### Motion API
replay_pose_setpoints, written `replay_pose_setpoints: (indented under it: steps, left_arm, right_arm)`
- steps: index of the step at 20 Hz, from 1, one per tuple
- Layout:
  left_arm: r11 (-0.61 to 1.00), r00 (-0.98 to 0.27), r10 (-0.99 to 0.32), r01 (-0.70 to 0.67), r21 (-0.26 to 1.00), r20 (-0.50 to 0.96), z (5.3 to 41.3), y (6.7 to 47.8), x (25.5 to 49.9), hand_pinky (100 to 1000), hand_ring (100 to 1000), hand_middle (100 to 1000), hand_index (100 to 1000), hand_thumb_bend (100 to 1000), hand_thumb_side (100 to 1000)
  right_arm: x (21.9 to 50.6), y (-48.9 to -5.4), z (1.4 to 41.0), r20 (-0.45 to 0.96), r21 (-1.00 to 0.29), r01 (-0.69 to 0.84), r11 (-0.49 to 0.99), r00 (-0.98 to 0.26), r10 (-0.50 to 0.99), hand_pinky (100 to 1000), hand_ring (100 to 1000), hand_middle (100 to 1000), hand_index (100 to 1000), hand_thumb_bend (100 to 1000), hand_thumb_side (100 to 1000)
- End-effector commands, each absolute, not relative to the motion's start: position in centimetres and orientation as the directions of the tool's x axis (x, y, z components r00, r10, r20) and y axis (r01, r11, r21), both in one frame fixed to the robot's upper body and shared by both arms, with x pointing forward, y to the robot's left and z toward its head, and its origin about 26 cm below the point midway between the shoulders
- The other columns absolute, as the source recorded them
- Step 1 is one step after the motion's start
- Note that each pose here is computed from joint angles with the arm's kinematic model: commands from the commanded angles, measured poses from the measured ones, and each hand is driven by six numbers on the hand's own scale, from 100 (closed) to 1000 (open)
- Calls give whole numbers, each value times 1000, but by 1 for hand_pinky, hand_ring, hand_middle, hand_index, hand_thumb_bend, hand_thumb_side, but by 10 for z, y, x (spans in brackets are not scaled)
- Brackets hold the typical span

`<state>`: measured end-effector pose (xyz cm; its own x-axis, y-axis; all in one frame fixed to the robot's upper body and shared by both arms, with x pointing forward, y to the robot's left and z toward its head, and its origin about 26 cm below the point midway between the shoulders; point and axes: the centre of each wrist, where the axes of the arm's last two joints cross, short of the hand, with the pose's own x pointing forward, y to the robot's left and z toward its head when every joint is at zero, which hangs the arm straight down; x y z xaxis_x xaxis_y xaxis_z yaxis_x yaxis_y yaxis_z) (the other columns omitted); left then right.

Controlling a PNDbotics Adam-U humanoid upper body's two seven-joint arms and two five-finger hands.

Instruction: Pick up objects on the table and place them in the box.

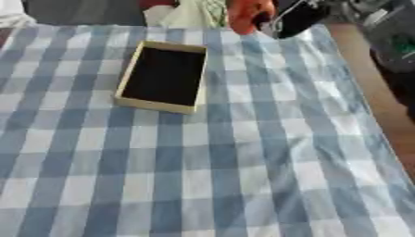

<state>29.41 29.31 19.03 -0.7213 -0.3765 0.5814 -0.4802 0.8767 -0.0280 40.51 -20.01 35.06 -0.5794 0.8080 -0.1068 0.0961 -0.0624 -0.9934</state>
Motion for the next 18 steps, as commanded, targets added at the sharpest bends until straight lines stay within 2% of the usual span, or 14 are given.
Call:
replay_pose_setpoints:
  steps: [1,8,18]
  left_arm:
    - [887,-743,-364,-461,-36,561,198,290,294,754,751,678,810,533,656]
    - [898,-759,-341,-438,-47,554,201,286,296,754,752,679,810,532,656]
    - [908,-774,-318,-415,-59,548,205,281,297,754,751,679,810,528,656]
  right_arm:
    - [421,-178,353,-123,-990,123,-62,-583,803,556,516,335,546,100,100]
    - [450,-127,333,-100,-993,112,-41,-593,799,543,511,327,545,100,100]
    - [478,-106,291,-68,-994,105,-16,-509,858,576,514,325,546,100,100]
